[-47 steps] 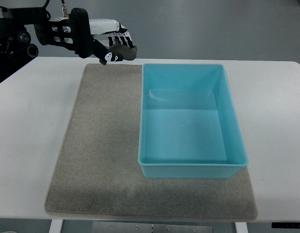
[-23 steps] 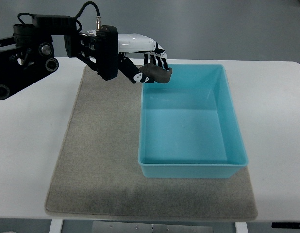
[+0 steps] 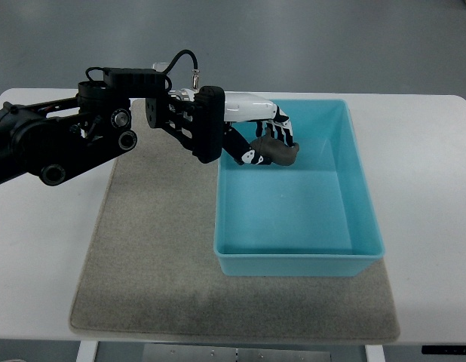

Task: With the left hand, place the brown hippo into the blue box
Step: 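Open the left hand to drop the hippo into the box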

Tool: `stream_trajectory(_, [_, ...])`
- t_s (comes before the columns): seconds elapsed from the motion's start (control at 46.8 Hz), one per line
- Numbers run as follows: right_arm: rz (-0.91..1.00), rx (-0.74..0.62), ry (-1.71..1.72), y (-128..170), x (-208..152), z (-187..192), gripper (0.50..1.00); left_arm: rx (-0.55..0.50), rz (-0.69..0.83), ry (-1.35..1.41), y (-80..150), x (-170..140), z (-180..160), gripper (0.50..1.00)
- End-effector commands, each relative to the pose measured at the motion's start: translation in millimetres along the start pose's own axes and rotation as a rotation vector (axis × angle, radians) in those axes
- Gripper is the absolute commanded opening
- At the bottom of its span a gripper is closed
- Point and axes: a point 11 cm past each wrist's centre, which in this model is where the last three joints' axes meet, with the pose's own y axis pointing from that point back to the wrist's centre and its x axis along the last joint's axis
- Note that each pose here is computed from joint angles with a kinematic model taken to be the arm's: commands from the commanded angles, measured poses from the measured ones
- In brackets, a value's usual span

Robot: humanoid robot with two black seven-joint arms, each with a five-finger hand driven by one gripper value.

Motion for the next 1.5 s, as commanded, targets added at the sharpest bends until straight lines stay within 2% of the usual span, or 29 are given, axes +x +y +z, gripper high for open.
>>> stream_trajectory(0.0, [0.0, 0.001, 0.0, 0, 0, 0, 0.936, -0.001, 0.002, 0.015, -5, -7, 0, 0.5])
stream_trajectory(0.043, [0.0, 0.001, 0.0, 0, 0, 0, 0.936, 0.0, 0.001, 0.016, -5, -9, -1, 0.5])
stream_trajectory(0.064, [0.0, 0.001, 0.0, 0, 0, 0, 0.936, 0.001, -0.004, 0.017, -5, -11, -1, 0.52])
stream_trajectory(0.107, [0.0, 0.001, 0.0, 0, 0, 0, 0.936, 0.004, -0.016, 0.015, -6, -15, -2, 0.655])
stream_trajectory(0.15, [0.0, -0.001, 0.0, 0, 0, 0, 0.936, 0.004, -0.024, 0.014, -6, -18, -3, 0.824])
stream_trajectory(0.192, [0.0, -0.001, 0.0, 0, 0, 0, 0.936, 0.0, -0.027, 0.015, -6, -19, -2, 0.938])
stream_trajectory(0.214, [0.0, 0.001, 0.0, 0, 0, 0, 0.936, 0.001, -0.027, 0.016, -5, -19, -2, 0.962])
stream_trajectory(0.299, [0.0, 0.001, 0.0, 0, 0, 0, 0.936, 0.001, -0.023, 0.031, -4, -19, -3, 0.994])
stream_trajectory(0.513, [0.0, -0.001, 0.0, 0, 0, 0, 0.936, -0.01, -0.002, 0.098, -3, -17, -4, 0.999])
stream_trajectory(0.812, [0.0, 0.001, 0.0, 0, 0, 0, 0.936, -0.052, 0.158, 0.509, 13, 12, -19, 0.999])
stream_trajectory(0.962, [0.0, 0.001, 0.0, 0, 0, 0, 0.936, -0.047, 0.243, 0.671, 34, 25, -37, 0.999])
stream_trajectory(1.261, [0.0, 0.001, 0.0, 0, 0, 0, 0.936, -0.045, 0.533, 1.134, 89, 51, -103, 1.0])
stream_trajectory(1.475, [0.0, 0.001, 0.0, 0, 0, 0, 0.936, -0.107, 0.559, 1.363, 117, 27, -134, 1.0])
